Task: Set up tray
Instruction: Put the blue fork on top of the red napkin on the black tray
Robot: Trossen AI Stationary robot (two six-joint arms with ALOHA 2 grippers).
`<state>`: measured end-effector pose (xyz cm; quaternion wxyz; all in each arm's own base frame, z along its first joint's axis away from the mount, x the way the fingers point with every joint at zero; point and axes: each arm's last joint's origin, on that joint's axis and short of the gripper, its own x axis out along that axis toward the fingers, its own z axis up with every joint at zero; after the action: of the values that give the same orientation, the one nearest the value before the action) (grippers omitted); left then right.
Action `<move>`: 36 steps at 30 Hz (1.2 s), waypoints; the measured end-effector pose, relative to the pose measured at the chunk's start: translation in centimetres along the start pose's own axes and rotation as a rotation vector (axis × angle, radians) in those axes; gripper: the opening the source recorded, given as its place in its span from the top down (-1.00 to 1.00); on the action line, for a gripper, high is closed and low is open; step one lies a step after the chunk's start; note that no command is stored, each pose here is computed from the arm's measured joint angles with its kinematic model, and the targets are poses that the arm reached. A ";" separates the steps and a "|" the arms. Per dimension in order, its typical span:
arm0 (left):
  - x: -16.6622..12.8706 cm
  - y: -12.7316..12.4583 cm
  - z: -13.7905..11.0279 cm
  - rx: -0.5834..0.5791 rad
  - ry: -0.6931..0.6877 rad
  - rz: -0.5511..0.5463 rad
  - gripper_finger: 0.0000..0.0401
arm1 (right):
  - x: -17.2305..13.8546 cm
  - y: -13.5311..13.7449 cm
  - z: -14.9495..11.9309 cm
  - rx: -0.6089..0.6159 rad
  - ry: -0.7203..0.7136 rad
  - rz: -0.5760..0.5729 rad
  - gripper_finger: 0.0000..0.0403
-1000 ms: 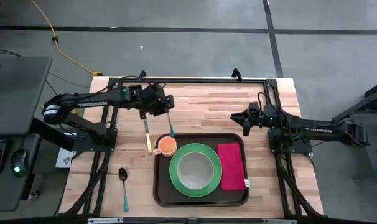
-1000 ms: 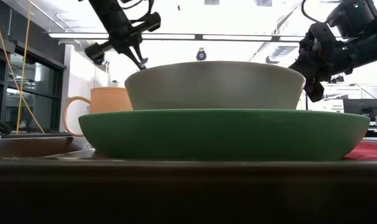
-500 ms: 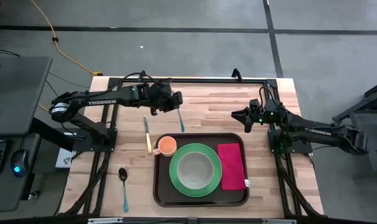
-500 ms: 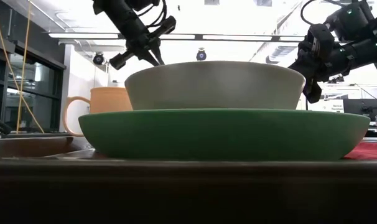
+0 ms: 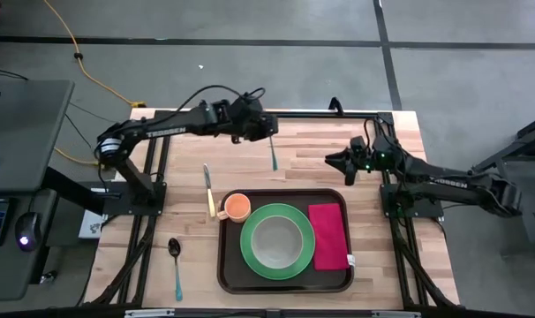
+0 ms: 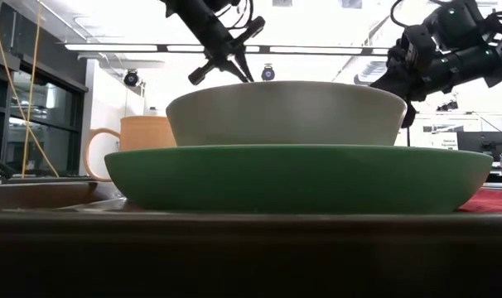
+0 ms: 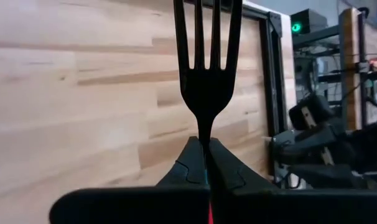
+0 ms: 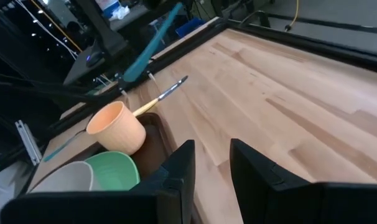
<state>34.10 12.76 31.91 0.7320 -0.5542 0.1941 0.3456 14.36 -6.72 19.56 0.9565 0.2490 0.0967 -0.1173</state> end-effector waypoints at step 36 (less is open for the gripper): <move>2.0 -1.7 1.0 0.069 -0.048 -0.002 0.89 | 6.0 0.8 5.5 -0.117 0.079 0.116 0.61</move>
<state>36.65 14.02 32.04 0.7553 -0.5205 0.1875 0.3513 20.97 -9.84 23.19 0.9700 0.2025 0.1262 -0.0462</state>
